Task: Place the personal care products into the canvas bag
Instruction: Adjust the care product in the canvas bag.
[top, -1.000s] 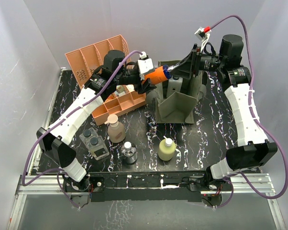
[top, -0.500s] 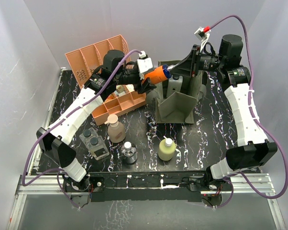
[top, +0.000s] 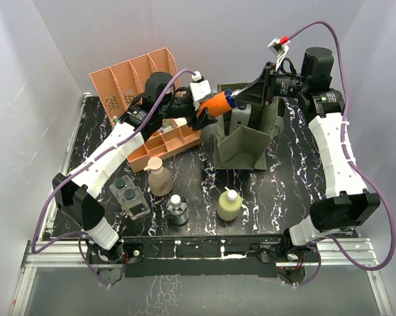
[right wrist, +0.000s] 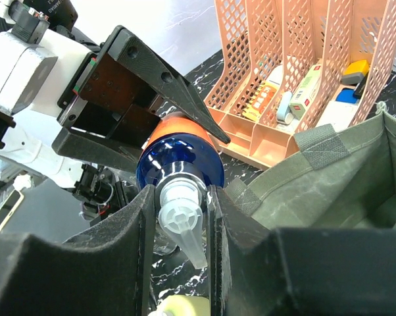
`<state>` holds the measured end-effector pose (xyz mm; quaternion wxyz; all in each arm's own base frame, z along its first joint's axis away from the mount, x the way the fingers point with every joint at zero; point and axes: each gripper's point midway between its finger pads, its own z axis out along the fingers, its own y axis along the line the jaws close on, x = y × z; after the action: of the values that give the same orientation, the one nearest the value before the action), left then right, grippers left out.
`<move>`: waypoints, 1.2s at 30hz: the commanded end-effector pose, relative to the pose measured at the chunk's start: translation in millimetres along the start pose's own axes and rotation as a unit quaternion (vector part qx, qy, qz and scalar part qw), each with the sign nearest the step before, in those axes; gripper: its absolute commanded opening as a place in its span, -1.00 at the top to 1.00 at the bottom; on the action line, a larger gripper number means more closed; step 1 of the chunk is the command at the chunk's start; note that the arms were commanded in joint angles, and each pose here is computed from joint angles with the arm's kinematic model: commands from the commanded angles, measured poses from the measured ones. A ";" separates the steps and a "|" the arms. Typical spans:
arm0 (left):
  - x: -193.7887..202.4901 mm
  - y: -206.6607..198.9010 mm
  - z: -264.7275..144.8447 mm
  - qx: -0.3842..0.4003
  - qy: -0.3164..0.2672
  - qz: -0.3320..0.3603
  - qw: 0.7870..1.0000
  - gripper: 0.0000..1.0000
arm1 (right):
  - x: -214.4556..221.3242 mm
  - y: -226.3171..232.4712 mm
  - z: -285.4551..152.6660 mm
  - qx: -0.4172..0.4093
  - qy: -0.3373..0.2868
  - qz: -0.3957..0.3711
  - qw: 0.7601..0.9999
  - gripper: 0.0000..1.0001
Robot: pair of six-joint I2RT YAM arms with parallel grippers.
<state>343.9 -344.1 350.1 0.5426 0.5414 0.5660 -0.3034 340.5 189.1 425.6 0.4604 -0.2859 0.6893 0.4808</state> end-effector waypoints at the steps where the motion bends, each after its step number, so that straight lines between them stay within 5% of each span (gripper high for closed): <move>1: -49.1 -1.5 -14.6 -0.002 -0.067 0.036 0.997 0.02 | -30.6 8.9 -10.9 0.010 -0.030 -0.060 0.998 0.84; 14: -40.2 4.4 8.7 0.011 -0.086 0.017 0.996 -0.34 | -37.6 3.1 -20.9 0.034 -0.035 -0.065 0.997 0.84; 36: -34.4 6.1 26.1 0.027 -0.089 -0.005 0.996 -0.35 | -76.8 -22.3 -27.5 0.122 -0.069 -0.112 0.984 0.84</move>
<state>361.1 -378.0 349.1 0.5569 0.5159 0.5382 -0.3662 377.0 157.3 436.4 0.5136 -0.2484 0.7210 0.3934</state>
